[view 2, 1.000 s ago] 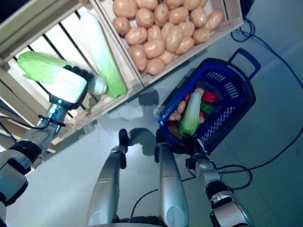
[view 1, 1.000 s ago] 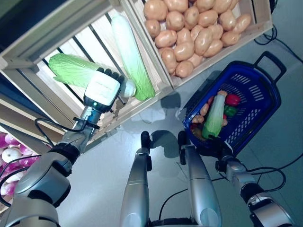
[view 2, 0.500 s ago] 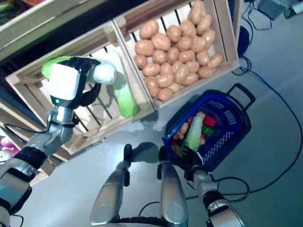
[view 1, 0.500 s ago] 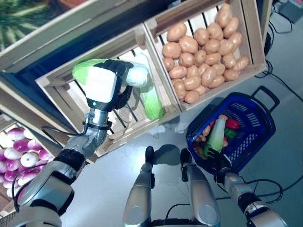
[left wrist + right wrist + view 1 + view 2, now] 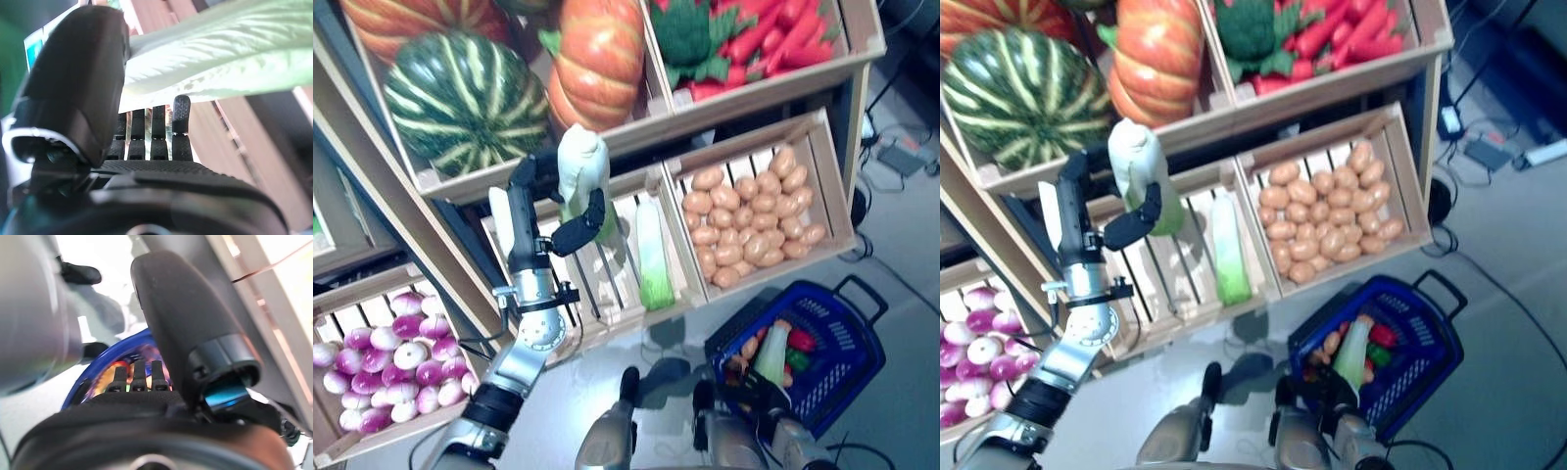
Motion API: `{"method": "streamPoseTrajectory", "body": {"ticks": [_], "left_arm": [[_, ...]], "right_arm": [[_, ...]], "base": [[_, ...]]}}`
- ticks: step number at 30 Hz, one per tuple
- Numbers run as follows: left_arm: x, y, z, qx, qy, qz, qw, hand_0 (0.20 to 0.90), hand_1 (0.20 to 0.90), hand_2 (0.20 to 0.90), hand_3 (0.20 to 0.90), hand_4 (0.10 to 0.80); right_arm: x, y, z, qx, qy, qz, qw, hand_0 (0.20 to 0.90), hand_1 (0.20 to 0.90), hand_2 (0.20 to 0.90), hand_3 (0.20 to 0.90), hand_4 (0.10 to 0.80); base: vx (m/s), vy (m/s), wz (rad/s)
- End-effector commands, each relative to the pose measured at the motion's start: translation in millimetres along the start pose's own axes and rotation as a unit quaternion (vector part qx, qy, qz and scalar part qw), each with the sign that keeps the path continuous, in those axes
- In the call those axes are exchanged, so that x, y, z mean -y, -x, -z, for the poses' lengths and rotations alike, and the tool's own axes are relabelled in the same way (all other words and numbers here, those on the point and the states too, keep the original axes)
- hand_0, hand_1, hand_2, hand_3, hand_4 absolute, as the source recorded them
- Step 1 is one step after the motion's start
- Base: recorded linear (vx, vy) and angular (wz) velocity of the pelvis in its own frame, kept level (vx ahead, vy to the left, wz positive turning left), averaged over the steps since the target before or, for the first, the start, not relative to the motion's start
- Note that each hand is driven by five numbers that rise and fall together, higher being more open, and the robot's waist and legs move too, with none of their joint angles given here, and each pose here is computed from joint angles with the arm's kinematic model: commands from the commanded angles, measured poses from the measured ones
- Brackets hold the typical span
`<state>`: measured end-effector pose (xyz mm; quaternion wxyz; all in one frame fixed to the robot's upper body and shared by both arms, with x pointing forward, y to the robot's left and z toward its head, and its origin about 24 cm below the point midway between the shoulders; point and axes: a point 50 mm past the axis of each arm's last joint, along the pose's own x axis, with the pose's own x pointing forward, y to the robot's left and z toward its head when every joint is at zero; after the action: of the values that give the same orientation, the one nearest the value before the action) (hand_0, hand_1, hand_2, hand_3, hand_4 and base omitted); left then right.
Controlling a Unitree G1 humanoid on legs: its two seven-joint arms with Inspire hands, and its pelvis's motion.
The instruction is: Put vegetables into the basket
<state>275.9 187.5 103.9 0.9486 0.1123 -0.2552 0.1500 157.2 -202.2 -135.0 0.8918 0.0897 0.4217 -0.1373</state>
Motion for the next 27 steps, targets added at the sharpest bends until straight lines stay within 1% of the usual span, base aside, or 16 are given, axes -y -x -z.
{"method": "streamPoseTrajectory", "body": {"ticks": [1, 2, 5, 8, 10, 12, 14, 17, 19, 21, 23, 25, 27], "left_arm": [[-8, -20, -44, 0.098, 0.130, -0.007, 0.987, 0.300, 0.300, 0.300, 0.300, 0.400], [-6, -19, -42, 0.070, 0.173, 0.005, 0.982, 0.300, 0.300, 0.300, 0.300, 0.400], [1, -13, -40, 0.041, 0.211, 0.034, 0.976, 0.300, 0.300, 0.300, 0.300, 0.400], [3, -8, -40, 0.041, 0.197, 0.045, 0.979, 0.300, 0.300, 0.300, 0.300, 0.400], [4, -5, -36, 0.018, 0.193, 0.068, 0.979, 0.300, 0.300, 0.300, 0.300, 0.400], [6, -3, -36, 0.014, 0.188, 0.087, 0.978, 0.300, 0.300, 0.300, 0.300, 0.400], [9, -1, -35, 0.004, 0.190, 0.124, 0.974, 0.300, 0.300, 0.300, 0.300, 0.400], [12, 0, -36, -0.006, 0.196, 0.156, 0.968, 0.300, 0.300, 0.300, 0.300, 0.400], [13, 1, -33, -0.014, 0.184, 0.178, 0.967, 0.300, 0.300, 0.300, 0.300, 0.400], [14, 1, -32, -0.020, 0.168, 0.191, 0.967, 0.300, 0.300, 0.300, 0.300, 0.400], [12, 1, -29, -0.027, 0.128, 0.195, 0.972, 0.300, 0.300, 0.300, 0.300, 0.400], [7, 0, -25, -0.028, 0.096, 0.204, 0.974, 0.300, 0.300, 0.300, 0.300, 0.400], [6, -1, -23, -0.029, 0.081, 0.211, 0.974, 0.300, 0.300, 0.300, 0.300, 0.400]], "right_arm": [[-5, 5, -13, 0.061, -0.055, 0.019, 0.996, 0.900, 0.900, 0.900, 0.900, 0.800], [-6, 6, -18, 0.073, -0.063, 0.017, 0.995, 0.900, 0.900, 0.900, 0.900, 0.800], [-14, 10, -37, 0.108, -0.098, -0.005, 0.989, 0.900, 0.900, 0.900, 0.900, 0.800], [-18, 16, -53, 0.144, -0.157, -0.031, 0.977, 0.900, 0.900, 0.900, 0.900, 0.800], [-22, 27, -70, 0.197, -0.211, -0.067, 0.955, 0.900, 0.900, 0.900, 0.900, 0.800], [-24, 32, -78, 0.219, -0.219, -0.086, 0.947, 0.900, 0.900, 0.900, 0.900, 0.800], [-27, 43, -97, 0.269, -0.226, -0.128, 0.928, 0.900, 0.900, 0.900, 0.900, 0.800], [-31, 56, -120, 0.322, -0.201, -0.182, 0.907, 0.900, 0.900, 0.900, 0.900, 0.800], [-36, 67, -135, 0.353, -0.161, -0.227, 0.893, 0.900, 0.900, 0.900, 0.900, 0.800], [-42, 75, -145, 0.362, -0.119, -0.269, 0.884, 0.900, 0.900, 0.900, 0.900, 0.800], [-48, 88, -155, 0.368, -0.080, -0.341, 0.861, 0.900, 0.900, 0.900, 0.900, 0.800], [-44, 97, -167, 0.392, -0.040, -0.358, 0.847, 0.900, 0.900, 0.900, 0.900, 0.800], [-44, 104, -178, 0.405, -0.025, -0.371, 0.835, 0.900, 0.900, 0.900, 0.900, 0.800]], "base": [[0.083, -0.010, -0.01], [0.100, -0.011, -0.01], [0.082, -0.038, -0.01], [0.041, -0.043, 0.00], [0.058, -0.042, -0.04], [0.013, -0.016, -0.02], [0.030, -0.018, -0.03], [0.027, 0.012, -0.09], [0.033, 0.024, -0.13], [0.031, 0.022, -0.09], [0.021, 0.009, -0.08], [0.000, 0.000, 0.00], [0.032, 0.005, 0.06]]}}
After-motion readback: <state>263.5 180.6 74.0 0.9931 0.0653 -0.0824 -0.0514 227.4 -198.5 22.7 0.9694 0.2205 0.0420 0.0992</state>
